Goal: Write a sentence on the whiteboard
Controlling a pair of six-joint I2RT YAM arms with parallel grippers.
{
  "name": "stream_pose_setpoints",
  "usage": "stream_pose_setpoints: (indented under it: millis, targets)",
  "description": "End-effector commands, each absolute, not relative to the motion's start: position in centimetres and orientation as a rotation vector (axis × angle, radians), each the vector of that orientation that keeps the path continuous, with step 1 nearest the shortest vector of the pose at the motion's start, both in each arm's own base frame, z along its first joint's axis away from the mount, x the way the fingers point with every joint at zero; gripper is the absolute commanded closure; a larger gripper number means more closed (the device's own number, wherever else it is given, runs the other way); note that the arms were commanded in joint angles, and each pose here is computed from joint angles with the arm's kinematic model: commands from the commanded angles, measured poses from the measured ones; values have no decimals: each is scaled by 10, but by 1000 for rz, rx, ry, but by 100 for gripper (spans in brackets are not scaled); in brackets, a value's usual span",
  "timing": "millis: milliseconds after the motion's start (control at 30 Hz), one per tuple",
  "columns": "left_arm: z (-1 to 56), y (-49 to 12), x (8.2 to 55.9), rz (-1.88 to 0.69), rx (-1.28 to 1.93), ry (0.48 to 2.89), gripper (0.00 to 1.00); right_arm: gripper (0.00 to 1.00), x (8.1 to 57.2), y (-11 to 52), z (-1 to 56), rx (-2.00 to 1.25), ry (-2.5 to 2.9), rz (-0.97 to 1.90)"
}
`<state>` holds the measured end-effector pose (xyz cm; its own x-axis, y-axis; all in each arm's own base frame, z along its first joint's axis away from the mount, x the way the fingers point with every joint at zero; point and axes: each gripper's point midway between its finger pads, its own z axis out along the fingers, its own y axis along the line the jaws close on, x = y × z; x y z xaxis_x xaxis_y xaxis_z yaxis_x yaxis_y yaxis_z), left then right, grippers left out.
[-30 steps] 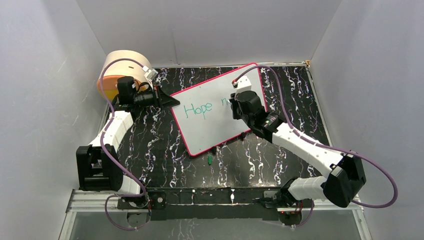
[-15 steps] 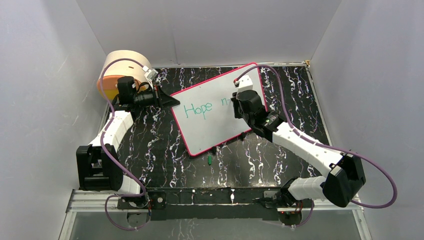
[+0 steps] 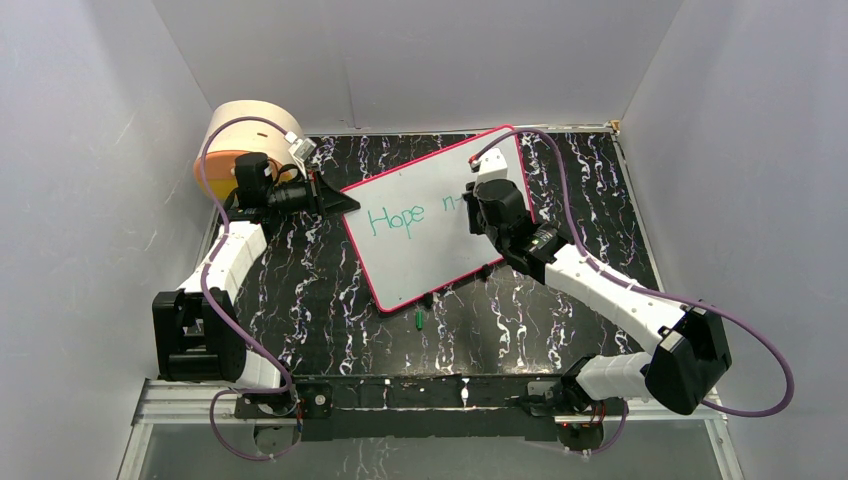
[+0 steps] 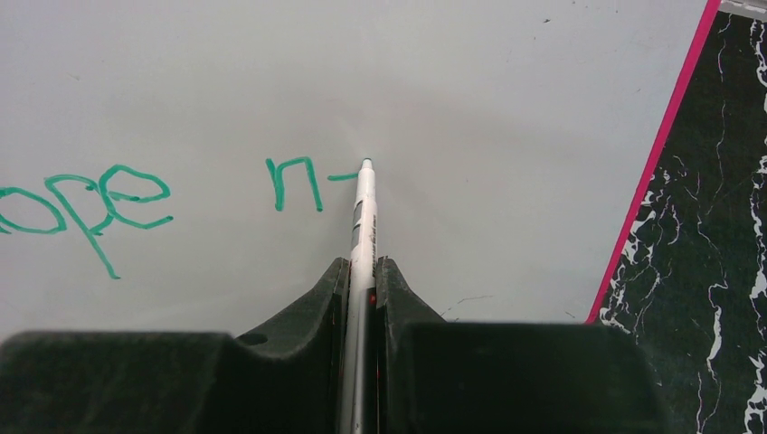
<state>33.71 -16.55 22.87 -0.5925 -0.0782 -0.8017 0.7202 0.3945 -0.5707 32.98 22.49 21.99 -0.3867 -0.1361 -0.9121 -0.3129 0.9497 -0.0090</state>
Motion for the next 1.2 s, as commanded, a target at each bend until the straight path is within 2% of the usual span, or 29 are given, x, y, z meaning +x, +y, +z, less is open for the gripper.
stream_pose_setpoints:
  millis: [0,1167]
  targets:
    - [189,-173,337,-1211,570,1970,100,100,341,228,248,-274,1871,236]
    - [187,-173,337,-1210,568,1977,100,100,316,234,214,-422,1992,289]
